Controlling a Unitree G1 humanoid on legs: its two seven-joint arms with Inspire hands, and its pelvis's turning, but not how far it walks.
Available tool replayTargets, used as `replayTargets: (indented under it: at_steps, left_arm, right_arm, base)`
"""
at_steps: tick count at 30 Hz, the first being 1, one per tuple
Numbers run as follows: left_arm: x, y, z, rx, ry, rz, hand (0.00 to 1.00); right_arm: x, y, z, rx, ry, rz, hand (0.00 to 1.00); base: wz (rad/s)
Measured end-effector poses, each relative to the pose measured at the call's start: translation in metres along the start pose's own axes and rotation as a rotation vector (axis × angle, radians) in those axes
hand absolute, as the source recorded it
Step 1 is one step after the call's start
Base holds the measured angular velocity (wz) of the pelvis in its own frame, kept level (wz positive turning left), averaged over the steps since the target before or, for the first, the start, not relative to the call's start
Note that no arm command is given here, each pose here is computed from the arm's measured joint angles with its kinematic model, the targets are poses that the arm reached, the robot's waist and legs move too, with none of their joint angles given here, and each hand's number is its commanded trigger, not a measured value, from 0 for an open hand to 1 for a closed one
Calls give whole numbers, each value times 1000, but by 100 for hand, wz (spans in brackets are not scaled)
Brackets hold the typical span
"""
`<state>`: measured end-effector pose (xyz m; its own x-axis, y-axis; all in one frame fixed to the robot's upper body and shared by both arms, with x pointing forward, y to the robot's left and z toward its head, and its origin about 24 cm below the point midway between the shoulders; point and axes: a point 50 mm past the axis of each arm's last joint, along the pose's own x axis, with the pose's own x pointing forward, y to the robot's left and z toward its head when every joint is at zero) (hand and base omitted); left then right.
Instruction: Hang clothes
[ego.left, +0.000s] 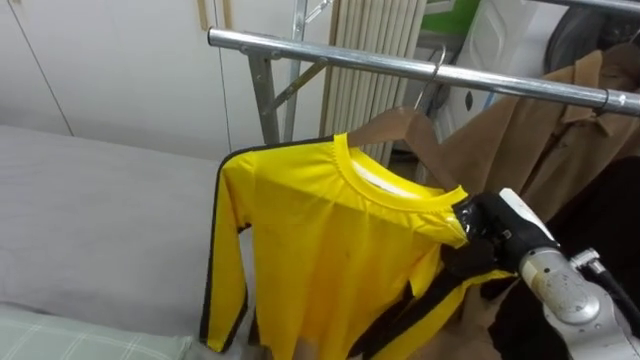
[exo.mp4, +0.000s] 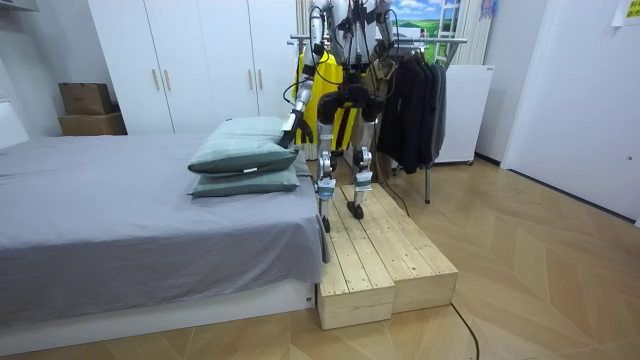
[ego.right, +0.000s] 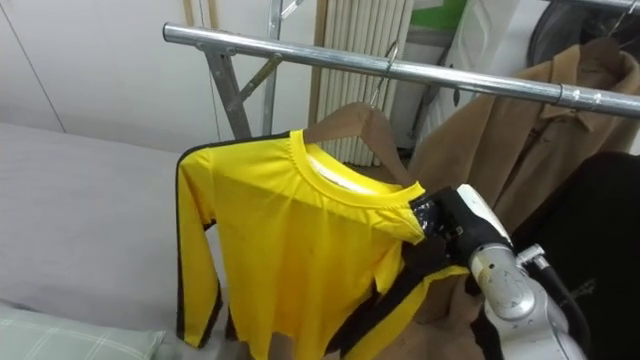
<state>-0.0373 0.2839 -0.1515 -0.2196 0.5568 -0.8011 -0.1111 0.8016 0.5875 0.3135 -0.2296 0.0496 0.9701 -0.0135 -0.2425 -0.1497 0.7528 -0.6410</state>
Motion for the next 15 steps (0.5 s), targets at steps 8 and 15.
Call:
replayTargets:
  at_steps: [8,15]
  left_arm:
    - [0,0,0,-1,-1,1,0]
    - [0,0,0,-3,-1,8,0]
  right_arm:
    - [0,1,-5,3,20,19,100]
    - [1,2,-12,2,49,24,100]
  base:
    - [0]
    - [1]
